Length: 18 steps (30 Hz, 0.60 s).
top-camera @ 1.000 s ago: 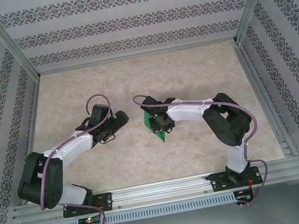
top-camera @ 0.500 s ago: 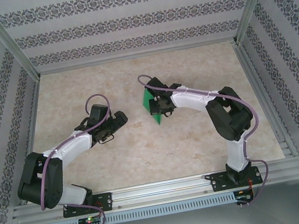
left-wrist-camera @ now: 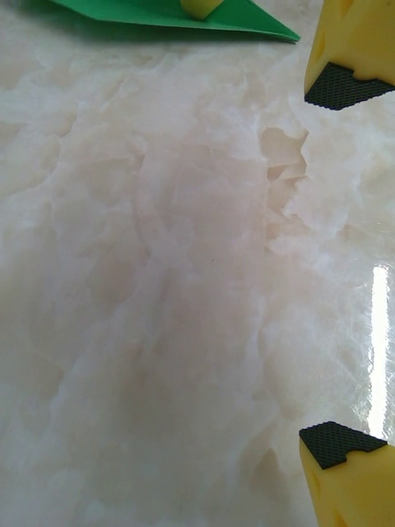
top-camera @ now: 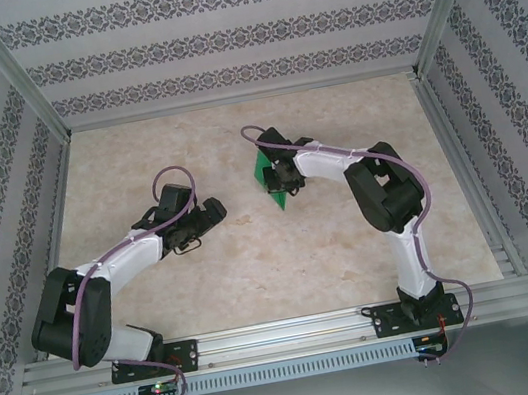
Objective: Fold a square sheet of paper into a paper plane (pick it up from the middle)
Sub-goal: Move the paper plane to the center of the table.
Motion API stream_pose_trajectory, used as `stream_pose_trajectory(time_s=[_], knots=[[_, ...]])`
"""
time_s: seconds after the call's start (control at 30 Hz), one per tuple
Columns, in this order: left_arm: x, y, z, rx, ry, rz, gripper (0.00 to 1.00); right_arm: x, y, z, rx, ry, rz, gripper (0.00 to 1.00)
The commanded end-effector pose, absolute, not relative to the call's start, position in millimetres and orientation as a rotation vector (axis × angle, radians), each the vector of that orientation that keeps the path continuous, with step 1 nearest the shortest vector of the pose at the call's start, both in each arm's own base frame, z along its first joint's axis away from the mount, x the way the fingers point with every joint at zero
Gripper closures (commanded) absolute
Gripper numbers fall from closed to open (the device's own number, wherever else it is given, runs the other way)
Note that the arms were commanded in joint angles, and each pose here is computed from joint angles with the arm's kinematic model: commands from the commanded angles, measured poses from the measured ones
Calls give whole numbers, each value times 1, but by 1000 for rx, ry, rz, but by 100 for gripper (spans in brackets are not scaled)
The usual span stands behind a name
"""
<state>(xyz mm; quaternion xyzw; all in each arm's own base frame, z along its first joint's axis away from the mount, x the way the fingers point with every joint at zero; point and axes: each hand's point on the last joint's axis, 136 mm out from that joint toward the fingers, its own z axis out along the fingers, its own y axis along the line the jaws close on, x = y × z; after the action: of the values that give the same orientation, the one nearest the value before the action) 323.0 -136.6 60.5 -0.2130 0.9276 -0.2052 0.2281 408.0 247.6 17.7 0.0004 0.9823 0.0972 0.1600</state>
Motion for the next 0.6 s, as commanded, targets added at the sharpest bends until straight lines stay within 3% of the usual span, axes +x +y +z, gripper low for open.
stream_pose_trajectory(time_s=[0.0,0.23,0.57], knots=[[326,-135,63,-581,2570,-558,0,404,240,1,4,2849,220,88],[324,-132,63,-583,2580,-532,0,398,239,-11,31,2881,212,87],[341,-112,104,-533,2524,-368,0,419,250,99,21,2670,359,68]])
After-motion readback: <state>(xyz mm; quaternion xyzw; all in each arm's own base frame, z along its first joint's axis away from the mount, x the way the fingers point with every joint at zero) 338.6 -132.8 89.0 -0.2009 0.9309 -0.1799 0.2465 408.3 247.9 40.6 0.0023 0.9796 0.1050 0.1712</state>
